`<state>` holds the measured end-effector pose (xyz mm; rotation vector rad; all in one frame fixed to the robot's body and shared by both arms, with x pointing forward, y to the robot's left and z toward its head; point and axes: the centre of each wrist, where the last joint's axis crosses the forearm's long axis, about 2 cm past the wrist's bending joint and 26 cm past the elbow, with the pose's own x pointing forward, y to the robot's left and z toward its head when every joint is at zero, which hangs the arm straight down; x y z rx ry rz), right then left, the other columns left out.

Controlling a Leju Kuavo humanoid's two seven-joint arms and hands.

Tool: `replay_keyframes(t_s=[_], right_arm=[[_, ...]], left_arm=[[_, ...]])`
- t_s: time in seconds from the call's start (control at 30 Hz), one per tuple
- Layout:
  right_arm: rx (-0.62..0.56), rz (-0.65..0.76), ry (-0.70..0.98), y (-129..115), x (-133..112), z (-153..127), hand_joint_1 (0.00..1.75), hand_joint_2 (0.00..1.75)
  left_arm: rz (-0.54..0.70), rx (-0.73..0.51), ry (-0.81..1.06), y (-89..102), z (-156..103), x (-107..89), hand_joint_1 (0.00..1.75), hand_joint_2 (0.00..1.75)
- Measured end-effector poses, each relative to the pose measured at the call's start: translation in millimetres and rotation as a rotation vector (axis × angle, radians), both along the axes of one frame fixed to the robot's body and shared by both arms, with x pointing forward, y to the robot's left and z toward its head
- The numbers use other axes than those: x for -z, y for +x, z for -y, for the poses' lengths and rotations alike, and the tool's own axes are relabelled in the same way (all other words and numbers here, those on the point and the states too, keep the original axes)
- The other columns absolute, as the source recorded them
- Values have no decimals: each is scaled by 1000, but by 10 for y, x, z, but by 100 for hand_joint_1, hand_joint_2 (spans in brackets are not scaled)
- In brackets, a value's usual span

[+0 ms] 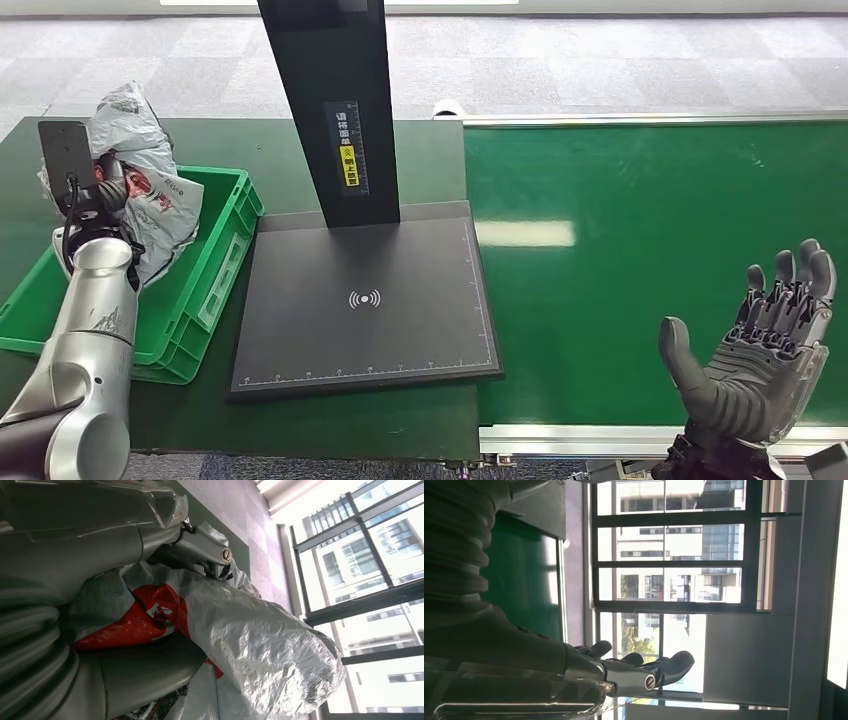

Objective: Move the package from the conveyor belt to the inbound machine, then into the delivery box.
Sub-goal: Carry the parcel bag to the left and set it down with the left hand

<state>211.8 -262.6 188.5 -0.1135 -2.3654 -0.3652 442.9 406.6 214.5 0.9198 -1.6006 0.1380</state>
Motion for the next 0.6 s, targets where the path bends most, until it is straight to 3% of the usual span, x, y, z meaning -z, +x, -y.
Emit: replay_keyframes(t_s=[0.13, 0.3, 0.43, 0.57, 0.6], right_arm=[[-1, -11, -3, 25, -2, 0, 0, 175], [11, -27, -7, 44, 17, 10, 0, 175], [11, -46, -9, 75, 44, 12, 0, 175], [2, -65, -13, 93, 77, -5, 0, 175], [1, -69, -15, 95, 85, -9, 0, 175]], left_arm=[[-65, -10, -12, 5, -26, 94, 0, 175], [-40, 12, -72, -12, -50, 180, 0, 175], [115, 102, -323, -14, -71, 169, 0, 0], [302, 92, -447, -68, -119, 65, 0, 0], [336, 89, -456, -94, -126, 46, 0, 44]])
